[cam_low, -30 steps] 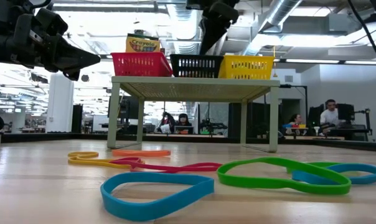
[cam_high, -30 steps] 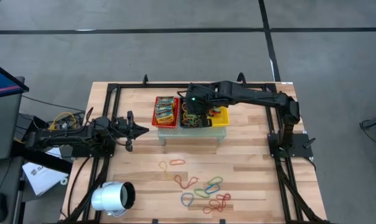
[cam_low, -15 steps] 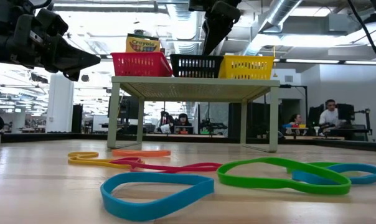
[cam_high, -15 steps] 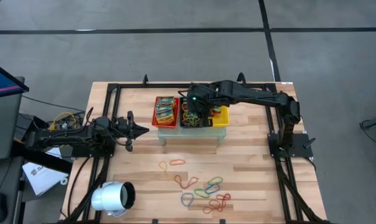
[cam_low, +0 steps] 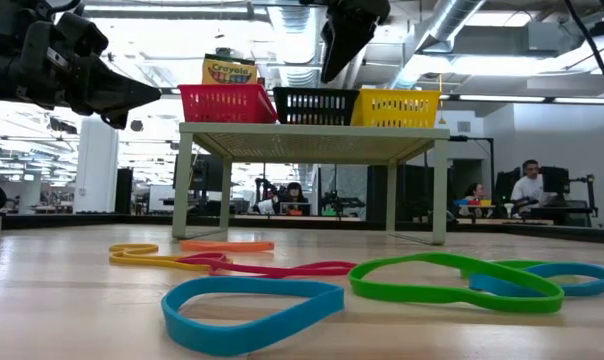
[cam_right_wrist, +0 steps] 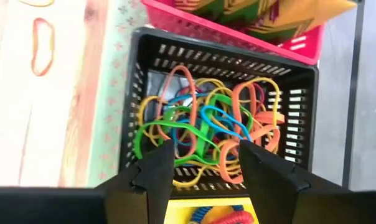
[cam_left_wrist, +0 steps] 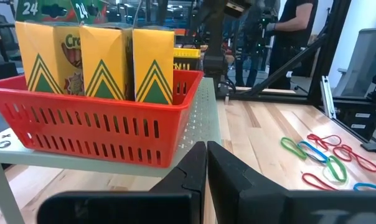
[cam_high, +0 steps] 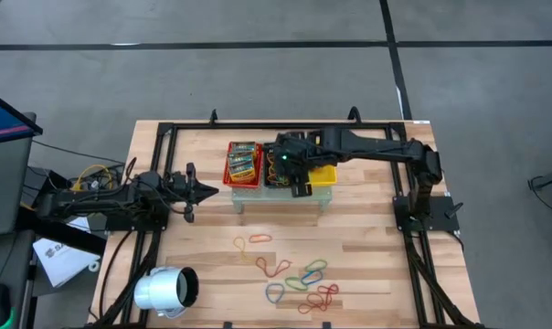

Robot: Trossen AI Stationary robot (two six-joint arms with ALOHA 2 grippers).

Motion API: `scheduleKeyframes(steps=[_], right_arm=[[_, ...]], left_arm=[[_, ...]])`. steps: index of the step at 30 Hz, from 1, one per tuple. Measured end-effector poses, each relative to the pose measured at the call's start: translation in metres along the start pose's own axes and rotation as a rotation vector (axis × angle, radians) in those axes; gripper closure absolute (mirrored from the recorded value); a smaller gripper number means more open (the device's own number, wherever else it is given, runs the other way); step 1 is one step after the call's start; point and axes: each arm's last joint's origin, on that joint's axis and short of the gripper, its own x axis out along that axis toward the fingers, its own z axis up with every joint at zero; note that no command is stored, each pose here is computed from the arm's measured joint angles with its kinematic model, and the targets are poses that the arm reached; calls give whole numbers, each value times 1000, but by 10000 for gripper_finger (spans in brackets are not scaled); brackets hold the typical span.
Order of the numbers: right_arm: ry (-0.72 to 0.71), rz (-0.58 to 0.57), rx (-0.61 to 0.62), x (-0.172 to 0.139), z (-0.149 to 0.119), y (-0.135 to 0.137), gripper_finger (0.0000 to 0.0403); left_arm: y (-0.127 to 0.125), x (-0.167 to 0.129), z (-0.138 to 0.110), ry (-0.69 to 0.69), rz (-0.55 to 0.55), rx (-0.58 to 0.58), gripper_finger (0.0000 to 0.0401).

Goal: Pick & Place Office Desk Supplies
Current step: Put the orange rubber band into the black bin on the shelf

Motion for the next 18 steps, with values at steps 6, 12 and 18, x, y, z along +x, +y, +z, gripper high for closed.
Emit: scheduleKeyframes(steps=[6, 12, 18], right_arm=[[-6, 8, -19, -2, 3, 11, 231], [-20, 15, -19, -5, 6, 19, 232], [-32, 26, -38, -8, 10, 30, 232]], left_arm=[[0, -4, 4, -44, -1, 1, 393], [-1, -15, 13, -172, -6, 3, 393], [-1, -14, 13, -166, -5, 3, 393]])
